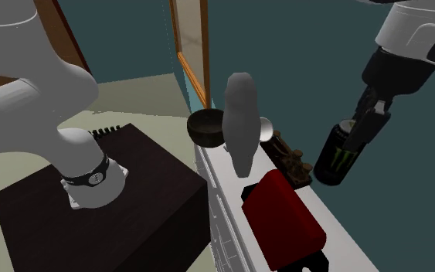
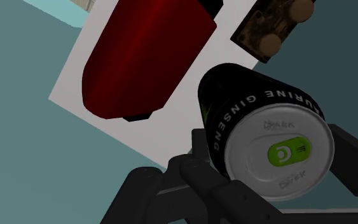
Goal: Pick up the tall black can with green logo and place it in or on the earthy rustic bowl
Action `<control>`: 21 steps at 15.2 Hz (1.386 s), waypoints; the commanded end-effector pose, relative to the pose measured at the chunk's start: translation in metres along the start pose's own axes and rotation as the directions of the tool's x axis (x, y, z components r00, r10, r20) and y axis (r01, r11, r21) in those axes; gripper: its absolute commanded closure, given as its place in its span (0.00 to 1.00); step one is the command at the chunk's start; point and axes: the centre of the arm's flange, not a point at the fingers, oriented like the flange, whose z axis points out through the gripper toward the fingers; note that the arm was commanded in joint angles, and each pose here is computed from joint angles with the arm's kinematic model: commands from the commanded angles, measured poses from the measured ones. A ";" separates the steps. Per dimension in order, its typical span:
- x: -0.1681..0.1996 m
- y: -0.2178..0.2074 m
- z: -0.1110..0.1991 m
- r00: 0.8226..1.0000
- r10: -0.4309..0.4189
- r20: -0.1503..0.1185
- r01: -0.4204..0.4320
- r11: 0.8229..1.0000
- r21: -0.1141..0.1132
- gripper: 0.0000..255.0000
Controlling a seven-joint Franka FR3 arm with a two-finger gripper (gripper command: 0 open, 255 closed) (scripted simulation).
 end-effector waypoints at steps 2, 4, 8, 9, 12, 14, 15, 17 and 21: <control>0.000 0.000 -0.016 1.000 0.000 0.000 0.000 1.000 0.000 1.00; -0.013 -0.002 -0.019 1.000 0.000 0.000 0.000 1.000 0.000 1.00; -0.065 -0.012 -0.025 1.000 0.000 0.000 0.000 1.000 0.000 1.00; -0.077 -0.014 -0.027 1.000 0.000 0.000 0.000 1.000 0.000 1.00; -0.116 -0.021 -0.032 1.000 0.000 0.000 0.000 1.000 0.000 1.00; -0.142 -0.026 -0.036 1.000 0.000 0.000 0.000 1.000 0.000 1.00; -0.155 -0.028 -0.037 1.000 0.000 0.000 0.000 1.000 0.000 1.00; -0.180 -0.033 -0.041 1.000 0.000 0.000 0.000 1.000 0.000 1.00; -0.232 -0.043 -0.047 1.000 0.000 0.000 0.000 1.000 0.000 1.00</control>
